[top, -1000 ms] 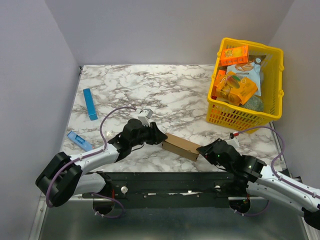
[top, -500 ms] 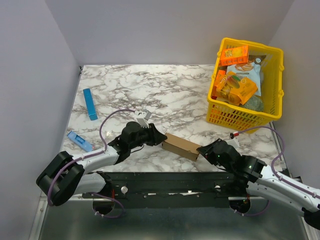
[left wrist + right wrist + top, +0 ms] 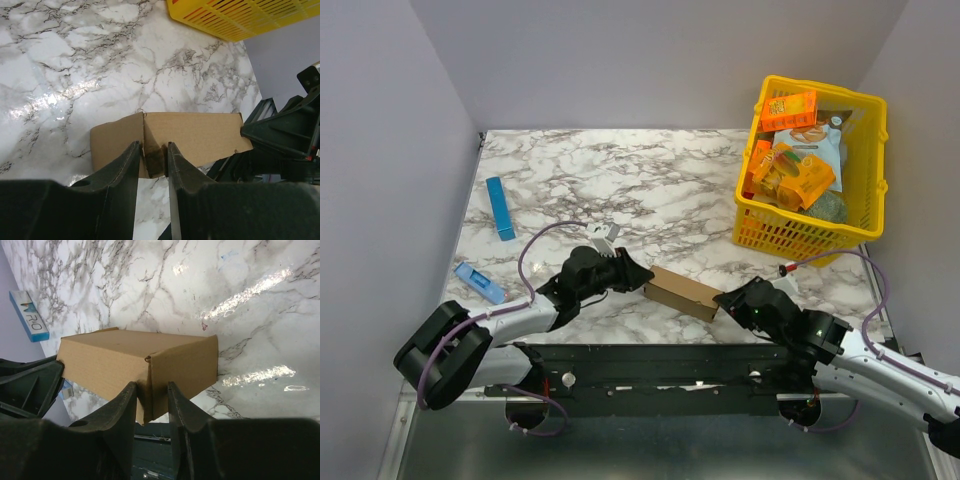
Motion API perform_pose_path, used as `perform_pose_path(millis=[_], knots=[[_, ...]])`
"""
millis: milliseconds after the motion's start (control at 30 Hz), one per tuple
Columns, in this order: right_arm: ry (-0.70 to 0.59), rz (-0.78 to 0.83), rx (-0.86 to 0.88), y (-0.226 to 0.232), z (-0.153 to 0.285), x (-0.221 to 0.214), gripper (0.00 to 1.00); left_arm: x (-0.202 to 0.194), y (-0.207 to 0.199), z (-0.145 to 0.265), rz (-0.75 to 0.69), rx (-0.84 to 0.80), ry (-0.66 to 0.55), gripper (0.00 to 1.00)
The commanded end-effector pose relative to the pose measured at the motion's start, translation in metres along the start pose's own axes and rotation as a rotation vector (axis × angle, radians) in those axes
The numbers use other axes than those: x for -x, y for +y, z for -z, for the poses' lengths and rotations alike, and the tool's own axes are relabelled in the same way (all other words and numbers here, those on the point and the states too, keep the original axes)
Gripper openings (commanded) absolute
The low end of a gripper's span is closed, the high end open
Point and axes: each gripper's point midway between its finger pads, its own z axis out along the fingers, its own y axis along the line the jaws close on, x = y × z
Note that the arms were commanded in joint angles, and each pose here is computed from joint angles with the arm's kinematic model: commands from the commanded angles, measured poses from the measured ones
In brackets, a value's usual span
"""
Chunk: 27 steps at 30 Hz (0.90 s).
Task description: Fold the paper box
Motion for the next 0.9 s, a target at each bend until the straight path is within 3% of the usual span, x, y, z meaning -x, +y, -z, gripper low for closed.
perform_pose_path(millis=[0,100,200,367,767,867], knots=[[-0.058,0.191,-0.237,-0.07,0.0,0.011,0.36,-0.082,0.1,0.039,0.012,0.385,0.251,0.43],[-0.056,0.197,-0.23,-0.068,-0.001,0.011,0.36,-0.073,0.088,0.036,0.02,0.34,0.218,0.59],[-0.057,0.196,-0.222,-0.067,-0.001,0.011,0.36,-0.061,0.077,0.033,0.02,0.307,0.184,0.7],[-0.052,0.2,-0.22,-0.067,-0.001,0.01,0.36,-0.05,0.066,0.03,0.027,0.271,0.148,0.74],[-0.05,0.194,-0.237,-0.076,-0.002,0.009,0.32,-0.079,0.084,0.03,0.08,0.274,0.185,0.23],[-0.052,0.206,-0.242,-0.078,-0.003,0.009,0.31,-0.095,0.094,0.031,0.103,0.294,0.223,0.18]])
